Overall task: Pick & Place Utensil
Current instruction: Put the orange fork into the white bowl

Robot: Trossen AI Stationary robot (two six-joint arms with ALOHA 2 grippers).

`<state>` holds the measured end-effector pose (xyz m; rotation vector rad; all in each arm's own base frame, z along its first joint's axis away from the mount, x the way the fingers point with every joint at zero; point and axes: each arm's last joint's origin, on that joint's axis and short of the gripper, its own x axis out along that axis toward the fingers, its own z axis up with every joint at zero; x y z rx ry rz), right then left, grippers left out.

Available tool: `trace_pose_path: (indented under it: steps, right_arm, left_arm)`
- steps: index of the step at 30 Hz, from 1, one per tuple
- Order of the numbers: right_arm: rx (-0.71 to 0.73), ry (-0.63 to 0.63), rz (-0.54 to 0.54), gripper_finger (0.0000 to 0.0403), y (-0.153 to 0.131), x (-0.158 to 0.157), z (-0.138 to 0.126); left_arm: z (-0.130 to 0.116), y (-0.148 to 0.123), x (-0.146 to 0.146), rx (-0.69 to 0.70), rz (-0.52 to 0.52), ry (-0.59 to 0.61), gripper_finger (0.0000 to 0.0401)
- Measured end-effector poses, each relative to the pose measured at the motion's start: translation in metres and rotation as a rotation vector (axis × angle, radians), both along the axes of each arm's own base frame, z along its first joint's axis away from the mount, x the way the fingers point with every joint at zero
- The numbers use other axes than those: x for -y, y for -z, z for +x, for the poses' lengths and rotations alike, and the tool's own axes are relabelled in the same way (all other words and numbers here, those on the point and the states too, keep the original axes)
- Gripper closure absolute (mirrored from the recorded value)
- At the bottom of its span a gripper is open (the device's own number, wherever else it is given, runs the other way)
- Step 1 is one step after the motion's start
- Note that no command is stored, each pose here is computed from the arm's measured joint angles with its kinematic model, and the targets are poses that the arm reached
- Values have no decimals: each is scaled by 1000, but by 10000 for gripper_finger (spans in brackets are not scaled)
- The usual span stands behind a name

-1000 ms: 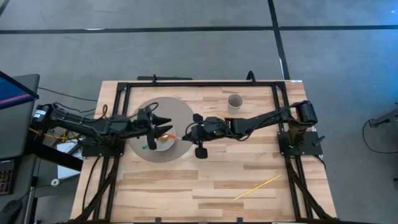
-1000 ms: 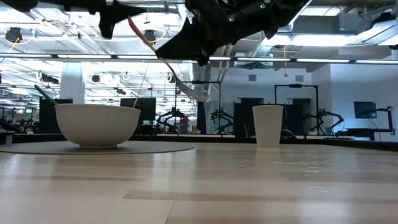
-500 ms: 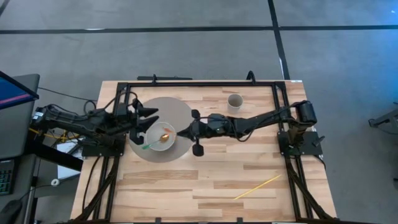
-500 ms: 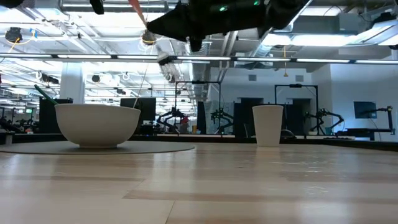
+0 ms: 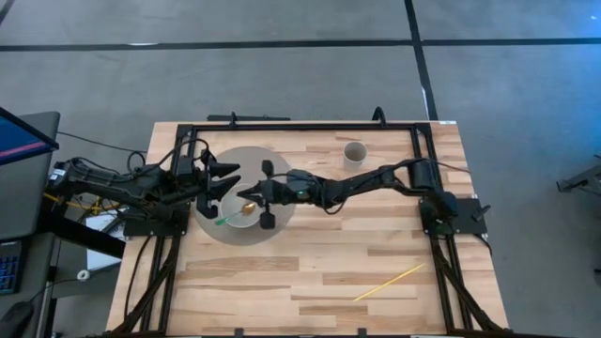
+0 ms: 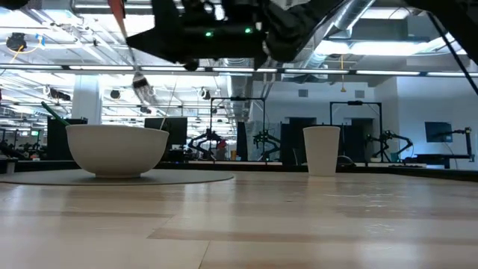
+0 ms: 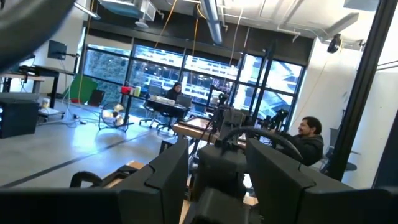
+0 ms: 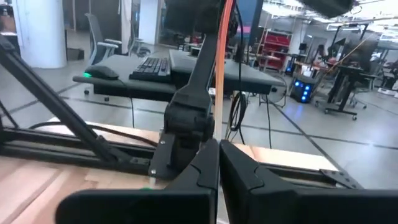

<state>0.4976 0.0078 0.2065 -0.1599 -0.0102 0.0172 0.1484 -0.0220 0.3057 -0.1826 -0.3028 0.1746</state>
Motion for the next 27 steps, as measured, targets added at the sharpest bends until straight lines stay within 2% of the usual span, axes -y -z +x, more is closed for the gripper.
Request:
trace_pose_path:
  steps: [7, 13, 20, 27]
  right_arm:
    - [-89, -9, -107, 403, 35, 0, 14]
    - [-109, -111, -224, 403, 59, -3, 18]
    - [-156, -97, -145, 400, 62, 4, 17]
    - [-175, -83, -140, 366, 64, 12, 17]
  left_arm:
    - [0, 0, 0, 1, 0, 0, 238]
    - [0, 0, 0, 1, 0, 0, 238]
    - [0, 0, 0, 1, 0, 0, 238]
    - [0, 0, 0, 1, 0, 0, 238]
